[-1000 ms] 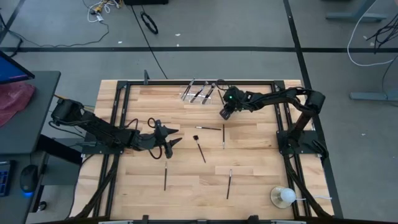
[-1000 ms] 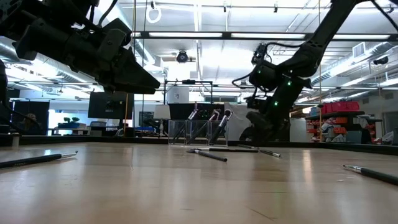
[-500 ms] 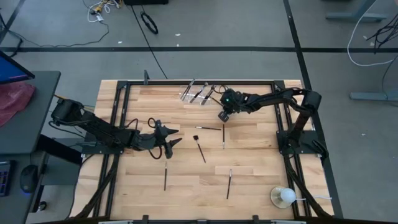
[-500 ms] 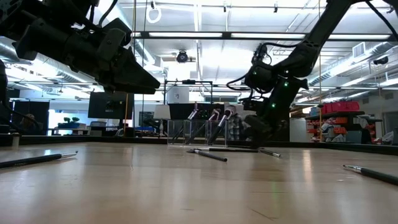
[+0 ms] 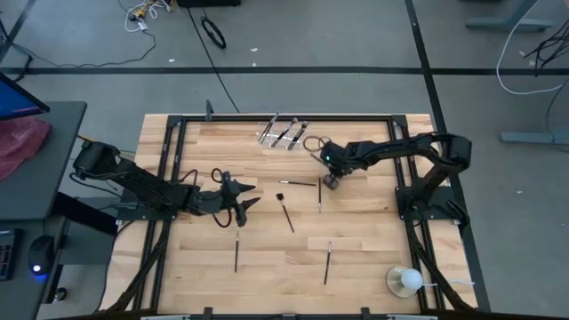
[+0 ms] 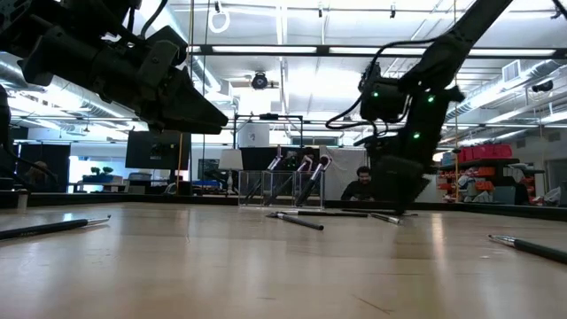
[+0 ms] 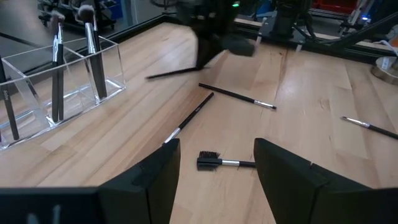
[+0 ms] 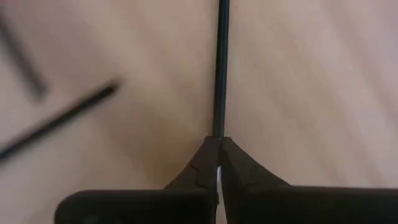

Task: Put items in baskets/containers
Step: Put the black eyeshadow brush into the transparent organizer

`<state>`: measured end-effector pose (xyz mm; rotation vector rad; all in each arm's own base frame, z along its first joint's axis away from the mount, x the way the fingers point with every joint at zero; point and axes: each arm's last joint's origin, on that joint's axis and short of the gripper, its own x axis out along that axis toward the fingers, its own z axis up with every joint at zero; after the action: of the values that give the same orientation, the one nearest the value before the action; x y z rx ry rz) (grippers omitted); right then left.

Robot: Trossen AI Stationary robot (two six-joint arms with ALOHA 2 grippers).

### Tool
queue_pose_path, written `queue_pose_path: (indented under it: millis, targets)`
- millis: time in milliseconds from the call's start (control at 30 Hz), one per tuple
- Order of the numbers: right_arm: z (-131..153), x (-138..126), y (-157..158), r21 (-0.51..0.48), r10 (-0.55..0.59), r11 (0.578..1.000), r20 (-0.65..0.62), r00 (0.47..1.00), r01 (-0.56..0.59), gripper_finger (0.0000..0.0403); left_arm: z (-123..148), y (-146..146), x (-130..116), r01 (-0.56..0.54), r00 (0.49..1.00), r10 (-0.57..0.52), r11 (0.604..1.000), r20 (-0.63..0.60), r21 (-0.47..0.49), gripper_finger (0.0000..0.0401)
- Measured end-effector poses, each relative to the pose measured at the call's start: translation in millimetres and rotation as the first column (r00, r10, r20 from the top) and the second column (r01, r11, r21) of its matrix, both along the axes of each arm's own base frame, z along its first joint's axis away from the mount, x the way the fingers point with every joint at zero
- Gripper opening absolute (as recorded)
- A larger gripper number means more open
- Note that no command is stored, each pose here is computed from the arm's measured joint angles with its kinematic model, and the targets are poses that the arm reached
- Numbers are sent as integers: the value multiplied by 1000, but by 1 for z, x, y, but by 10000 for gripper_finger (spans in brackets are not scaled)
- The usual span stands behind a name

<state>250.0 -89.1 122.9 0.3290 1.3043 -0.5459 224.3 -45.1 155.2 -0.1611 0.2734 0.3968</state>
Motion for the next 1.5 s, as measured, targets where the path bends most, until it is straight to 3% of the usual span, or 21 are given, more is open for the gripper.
queue_pose_path:
  millis: [167, 400, 633, 867, 1067, 1233, 1500]
  targets:
    - [7, -3, 28, 20, 128, 992, -63, 990, -127, 2, 0, -1, 0, 29, 1000, -29, 999, -9, 14, 211]
    - [8, 3, 52, -35, 255, 966, -65, 965, -258, 2, 0, -1, 0, 37, 999, -37, 999, -9, 11, 211]
    - [-7, -9, 67, -65, 337, 937, -84, 938, -343, 4, 0, -1, 0, 38, 999, -38, 999, -9, 11, 211]
    - [-7, -13, 71, -142, 351, 925, -33, 936, -353, 12, 0, -1, 0, 38, 999, -38, 999, -9, 10, 211]
    - [-3, -19, 70, -188, 378, 914, 71, 923, -359, 70, 0, -1, 0, 40, 999, -40, 999, -9, 9, 211]
    - [-8, -39, 65, -218, 355, 926, 227, 907, -308, 124, 0, -1, 0, 40, 999, -40, 999, -9, 10, 211]
    - [-34, -69, 54, -255, 326, 941, 501, 801, -224, 143, 0, -1, 0, 40, 999, -40, 999, -9, 10, 211]
